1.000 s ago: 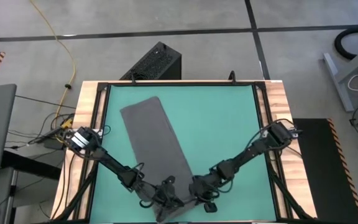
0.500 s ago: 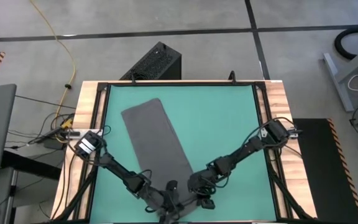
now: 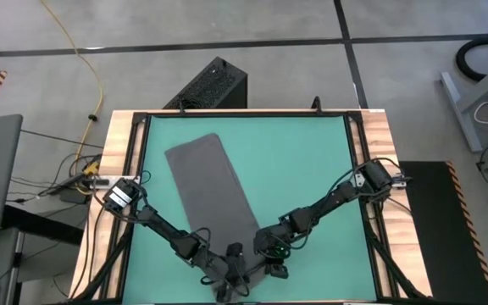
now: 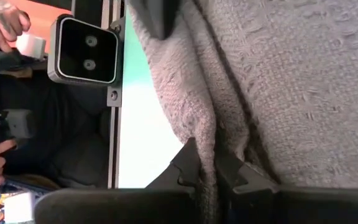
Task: Roll towel into tight, uniform cylinder
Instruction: Roll the gray towel
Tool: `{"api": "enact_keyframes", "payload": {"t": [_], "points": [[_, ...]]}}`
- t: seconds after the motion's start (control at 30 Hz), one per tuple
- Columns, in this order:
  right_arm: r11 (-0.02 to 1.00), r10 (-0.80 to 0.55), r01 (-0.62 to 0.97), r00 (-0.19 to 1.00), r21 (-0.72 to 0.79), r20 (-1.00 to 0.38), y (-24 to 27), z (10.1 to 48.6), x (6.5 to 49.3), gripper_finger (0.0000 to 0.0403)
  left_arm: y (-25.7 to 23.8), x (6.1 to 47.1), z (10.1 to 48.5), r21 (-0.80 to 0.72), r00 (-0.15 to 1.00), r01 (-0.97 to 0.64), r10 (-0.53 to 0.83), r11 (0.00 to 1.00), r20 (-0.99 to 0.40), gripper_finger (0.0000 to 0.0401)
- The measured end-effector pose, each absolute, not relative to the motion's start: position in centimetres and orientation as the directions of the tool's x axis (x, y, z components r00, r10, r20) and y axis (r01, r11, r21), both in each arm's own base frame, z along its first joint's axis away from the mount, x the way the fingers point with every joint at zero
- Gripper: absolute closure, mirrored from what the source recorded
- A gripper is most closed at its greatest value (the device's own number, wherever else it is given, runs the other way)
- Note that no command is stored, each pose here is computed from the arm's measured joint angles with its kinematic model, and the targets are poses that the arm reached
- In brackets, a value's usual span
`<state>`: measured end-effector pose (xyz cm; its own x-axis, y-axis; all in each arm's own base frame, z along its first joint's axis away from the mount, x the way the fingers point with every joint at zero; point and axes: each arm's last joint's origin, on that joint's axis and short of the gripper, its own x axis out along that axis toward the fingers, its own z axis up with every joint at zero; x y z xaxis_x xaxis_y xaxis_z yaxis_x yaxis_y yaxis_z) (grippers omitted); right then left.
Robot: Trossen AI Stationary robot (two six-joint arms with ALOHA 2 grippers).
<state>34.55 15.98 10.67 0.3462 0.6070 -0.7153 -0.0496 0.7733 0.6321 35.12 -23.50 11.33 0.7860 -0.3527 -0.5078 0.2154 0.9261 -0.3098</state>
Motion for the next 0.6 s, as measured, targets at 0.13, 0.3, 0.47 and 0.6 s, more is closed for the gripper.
{"api": "enact_keyframes", "payload": {"t": [0.13, 0.3, 0.47, 0.6], "points": [[0.772, 0.612, -0.061, 0.34, 0.632, -0.714, 16.25, 10.67, 34.42, 0.0369, -23.46, 35.03, 11.17, -0.313, 0.772, 0.216, -0.358, 0.925, -0.526, 0.0401], [0.773, 0.611, -0.062, 0.339, 0.632, -0.715, 16.28, 10.66, 34.4, 0.0364, -23.43, 35.02, 11.12, -0.314, 0.768, 0.215, -0.358, 0.925, -0.531, 0.0401], [0.773, 0.611, -0.062, 0.341, 0.631, -0.715, 16.23, 10.66, 34.43, 0.0338, -23.31, 34.83, 10.87, -0.326, 0.749, 0.182, -0.346, 0.928, -0.566, 0.0401], [0.771, 0.612, -0.058, 0.342, 0.634, -0.713, 15.96, 10.66, 34.54, 0.0315, -23.06, 34.5, 10.32, -0.317, 0.714, 0.145, -0.321, 0.937, -0.623, 0.0401]]}}
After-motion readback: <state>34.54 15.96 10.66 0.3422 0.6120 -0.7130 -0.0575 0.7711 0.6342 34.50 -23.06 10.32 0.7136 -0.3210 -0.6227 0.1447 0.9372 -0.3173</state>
